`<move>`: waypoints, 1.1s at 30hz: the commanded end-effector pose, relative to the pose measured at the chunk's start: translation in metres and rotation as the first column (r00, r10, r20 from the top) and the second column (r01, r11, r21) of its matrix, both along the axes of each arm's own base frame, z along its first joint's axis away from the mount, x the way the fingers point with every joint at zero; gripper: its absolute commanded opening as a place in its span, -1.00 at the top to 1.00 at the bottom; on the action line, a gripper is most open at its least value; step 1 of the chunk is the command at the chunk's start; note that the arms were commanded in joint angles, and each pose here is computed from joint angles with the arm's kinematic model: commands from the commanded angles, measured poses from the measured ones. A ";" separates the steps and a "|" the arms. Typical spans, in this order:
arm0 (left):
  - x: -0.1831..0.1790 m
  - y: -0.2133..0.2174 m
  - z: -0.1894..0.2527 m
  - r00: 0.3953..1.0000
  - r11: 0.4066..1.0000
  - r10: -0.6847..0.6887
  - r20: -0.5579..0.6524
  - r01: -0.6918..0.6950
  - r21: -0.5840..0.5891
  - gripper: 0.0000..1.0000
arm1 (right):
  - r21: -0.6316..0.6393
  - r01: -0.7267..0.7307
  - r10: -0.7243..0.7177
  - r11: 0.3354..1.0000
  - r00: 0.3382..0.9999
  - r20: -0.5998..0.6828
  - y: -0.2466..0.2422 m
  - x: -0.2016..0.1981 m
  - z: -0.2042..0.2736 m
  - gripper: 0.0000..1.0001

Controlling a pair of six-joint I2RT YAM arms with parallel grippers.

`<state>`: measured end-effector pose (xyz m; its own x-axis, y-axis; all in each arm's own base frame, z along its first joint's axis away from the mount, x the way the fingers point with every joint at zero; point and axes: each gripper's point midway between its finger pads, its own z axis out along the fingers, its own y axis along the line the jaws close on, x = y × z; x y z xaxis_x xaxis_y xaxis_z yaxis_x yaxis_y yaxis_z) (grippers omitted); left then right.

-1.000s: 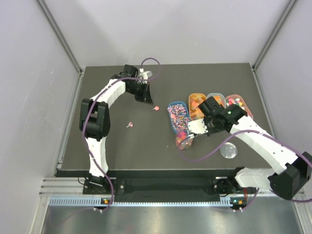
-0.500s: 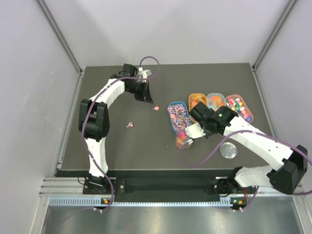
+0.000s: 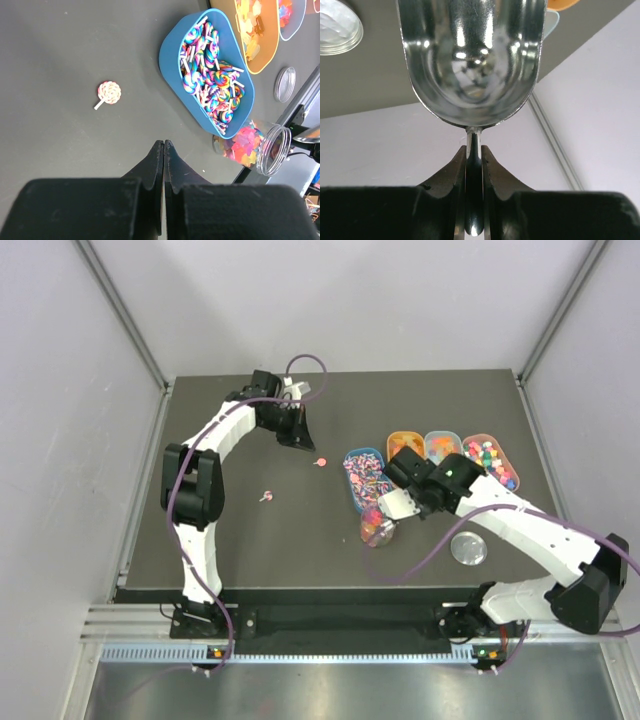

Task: Pack the candies
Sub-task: Place the fake candies in the packing bottle.

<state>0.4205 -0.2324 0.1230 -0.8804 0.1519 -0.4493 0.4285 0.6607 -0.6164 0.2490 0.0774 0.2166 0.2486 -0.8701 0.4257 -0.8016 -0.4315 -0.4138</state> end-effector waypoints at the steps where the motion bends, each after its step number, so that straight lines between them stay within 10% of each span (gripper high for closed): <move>1: 0.008 -0.004 0.048 0.992 0.998 -0.007 0.122 0.014 -0.056 1.00 | 0.081 0.054 -0.061 0.995 0.994 0.087 0.002 0.007 0.029 1.00; 10: -0.004 0.007 0.051 0.990 0.999 0.044 0.135 -0.043 -0.013 1.00 | 0.517 0.391 -0.497 0.762 0.864 0.079 -0.023 0.046 0.031 1.00; 24: -0.042 -0.006 -0.011 0.998 0.998 0.028 -0.051 -0.026 0.055 1.00 | 0.609 0.787 -0.932 0.101 0.288 -0.218 -0.196 0.096 -0.056 1.00; 33: -0.063 -0.035 -0.060 0.988 0.990 -0.063 -0.142 0.080 0.119 1.00 | 0.590 0.807 -0.967 0.008 0.156 -0.201 -0.254 0.104 -0.083 1.00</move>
<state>0.3589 -0.2579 0.0703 -0.9318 0.2159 -0.2917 0.3546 0.7127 -0.6052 0.3260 -0.1665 0.1126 -0.9199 -0.3715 -0.1253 -0.3047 0.8785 -0.3679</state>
